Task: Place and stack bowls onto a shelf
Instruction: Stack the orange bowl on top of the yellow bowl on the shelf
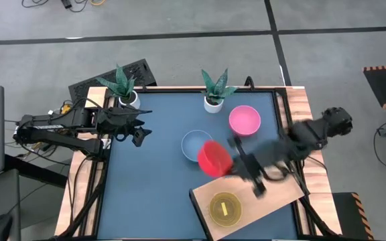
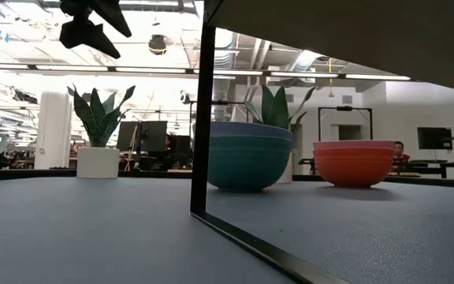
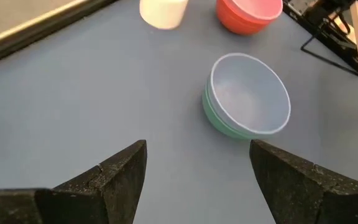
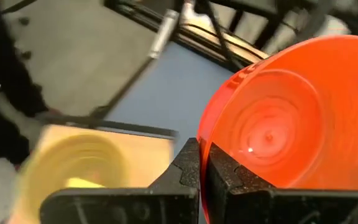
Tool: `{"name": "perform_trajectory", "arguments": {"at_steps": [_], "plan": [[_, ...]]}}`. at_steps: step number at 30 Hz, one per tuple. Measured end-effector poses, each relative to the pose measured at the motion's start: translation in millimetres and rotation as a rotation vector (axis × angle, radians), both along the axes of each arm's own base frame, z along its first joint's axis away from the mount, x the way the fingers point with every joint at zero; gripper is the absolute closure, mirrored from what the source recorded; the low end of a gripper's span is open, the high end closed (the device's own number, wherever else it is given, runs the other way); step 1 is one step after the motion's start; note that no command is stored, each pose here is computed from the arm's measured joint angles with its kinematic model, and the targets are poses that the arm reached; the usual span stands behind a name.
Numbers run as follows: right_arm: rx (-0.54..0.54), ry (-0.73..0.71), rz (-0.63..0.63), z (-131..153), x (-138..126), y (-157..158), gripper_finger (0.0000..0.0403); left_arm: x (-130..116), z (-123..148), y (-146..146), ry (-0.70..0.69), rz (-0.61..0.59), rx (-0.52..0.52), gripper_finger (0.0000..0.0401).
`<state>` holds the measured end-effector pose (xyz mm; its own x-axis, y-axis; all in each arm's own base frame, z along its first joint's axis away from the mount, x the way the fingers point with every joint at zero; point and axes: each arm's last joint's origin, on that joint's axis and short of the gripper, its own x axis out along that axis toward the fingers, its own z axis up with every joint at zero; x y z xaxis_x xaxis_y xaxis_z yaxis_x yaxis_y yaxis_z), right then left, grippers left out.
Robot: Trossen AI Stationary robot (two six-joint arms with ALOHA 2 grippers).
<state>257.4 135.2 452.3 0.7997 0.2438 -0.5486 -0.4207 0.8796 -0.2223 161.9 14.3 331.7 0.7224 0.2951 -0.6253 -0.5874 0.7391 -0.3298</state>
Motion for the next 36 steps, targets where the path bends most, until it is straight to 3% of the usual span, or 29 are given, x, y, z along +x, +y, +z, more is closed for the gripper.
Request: {"name": "perform_trajectory", "arguments": {"at_steps": [4,7,15,23,36], "plan": [[-0.073,-0.028,-0.024,-8,-13,42,0.0380,-1,-1,0,0.018,-0.003,-0.003,0.0132],[-0.035,-0.043,-0.079,-13,-16,64,0.0380,-2,-2,0,0.031,-0.003,-0.004,0.0132],[-0.029,0.094,-0.089,-49,-18,107,0.0380,-3,-3,0,0.045,-0.002,-0.003,0.0132],[-0.032,0.226,-0.108,-78,-14,127,0.0380,-4,-5,0,0.066,-0.002,-0.004,0.0132],[0.012,0.318,-0.076,-86,-13,133,0.0380,-4,-5,0,0.067,0.005,0.003,0.0132]]}}
